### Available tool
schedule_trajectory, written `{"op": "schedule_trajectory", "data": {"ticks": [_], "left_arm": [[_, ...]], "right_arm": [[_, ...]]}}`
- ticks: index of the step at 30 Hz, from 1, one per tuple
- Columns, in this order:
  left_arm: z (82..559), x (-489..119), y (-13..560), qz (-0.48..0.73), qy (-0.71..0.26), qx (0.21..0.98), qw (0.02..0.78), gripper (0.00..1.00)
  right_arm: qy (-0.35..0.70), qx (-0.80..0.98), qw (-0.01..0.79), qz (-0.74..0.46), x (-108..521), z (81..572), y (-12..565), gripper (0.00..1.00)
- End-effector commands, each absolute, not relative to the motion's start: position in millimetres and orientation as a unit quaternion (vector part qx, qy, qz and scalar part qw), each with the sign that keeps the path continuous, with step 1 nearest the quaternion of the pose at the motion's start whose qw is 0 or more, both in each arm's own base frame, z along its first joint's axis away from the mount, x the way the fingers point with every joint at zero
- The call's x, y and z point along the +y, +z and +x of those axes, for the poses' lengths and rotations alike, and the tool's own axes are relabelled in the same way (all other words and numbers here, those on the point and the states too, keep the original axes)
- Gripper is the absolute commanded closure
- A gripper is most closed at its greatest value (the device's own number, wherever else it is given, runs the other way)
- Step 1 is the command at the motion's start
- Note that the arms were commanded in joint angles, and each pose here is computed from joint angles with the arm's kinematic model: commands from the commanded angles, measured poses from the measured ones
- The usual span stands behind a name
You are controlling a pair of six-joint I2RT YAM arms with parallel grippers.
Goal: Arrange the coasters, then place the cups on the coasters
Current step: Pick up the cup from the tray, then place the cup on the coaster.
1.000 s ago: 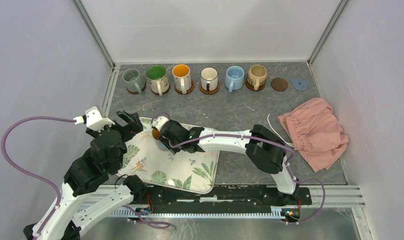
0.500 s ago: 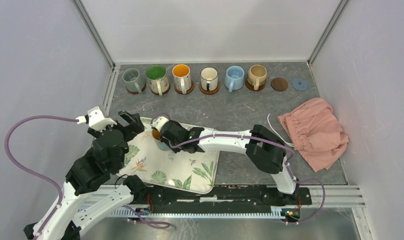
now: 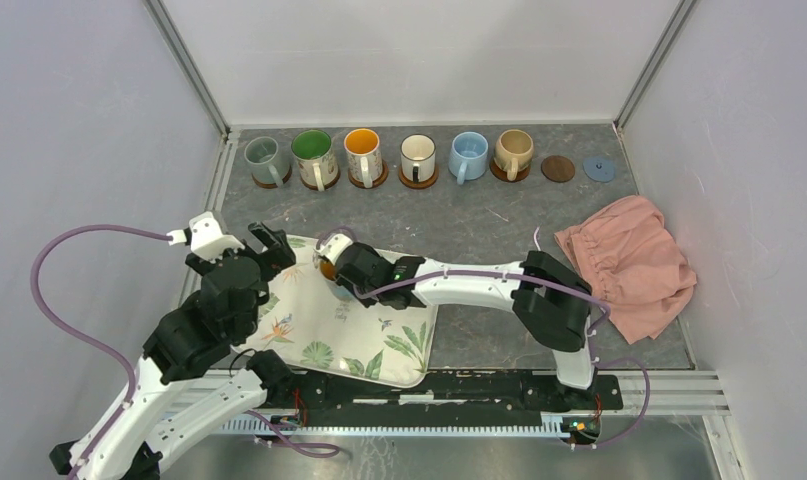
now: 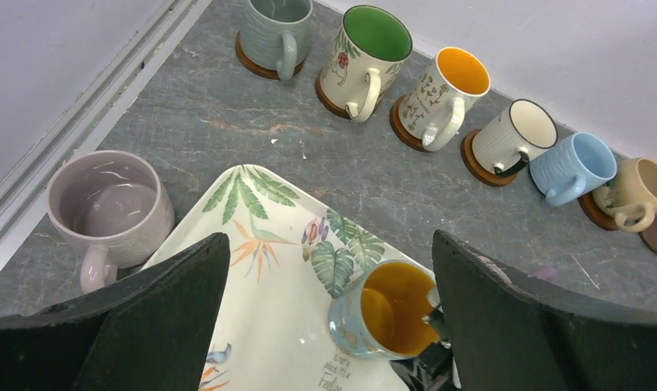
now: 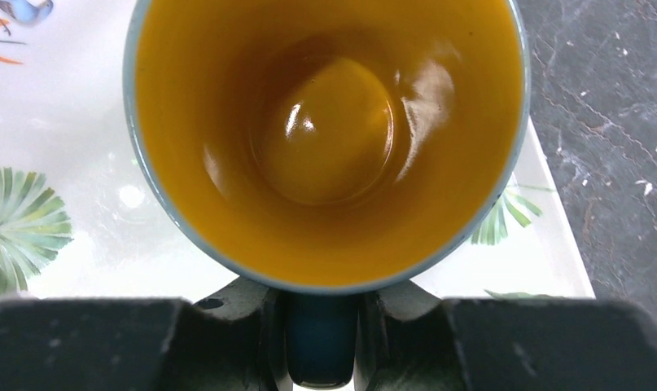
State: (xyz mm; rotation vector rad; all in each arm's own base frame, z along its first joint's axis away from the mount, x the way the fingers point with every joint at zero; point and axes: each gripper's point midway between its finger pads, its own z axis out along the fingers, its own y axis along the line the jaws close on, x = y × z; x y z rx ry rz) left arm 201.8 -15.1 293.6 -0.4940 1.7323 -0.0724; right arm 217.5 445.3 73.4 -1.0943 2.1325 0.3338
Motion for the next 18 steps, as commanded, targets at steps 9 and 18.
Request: {"op": "schedule_trajectory", "data": {"ticks": [9,18], "left_arm": [[215.8,-27.3,283.1,-0.233,-0.038,0.747,0.621,0.00],[224.2,-37.1,275.9,-0.216,-0.033,0.755,0.619,0.00]], "right_arm": [[0.199,0.792,0.466,-0.342,439.2,248.6,167.0,1.00],[0.192,0.802,0.477,-0.302,398.4,264.6,173.4,1.00]]}}
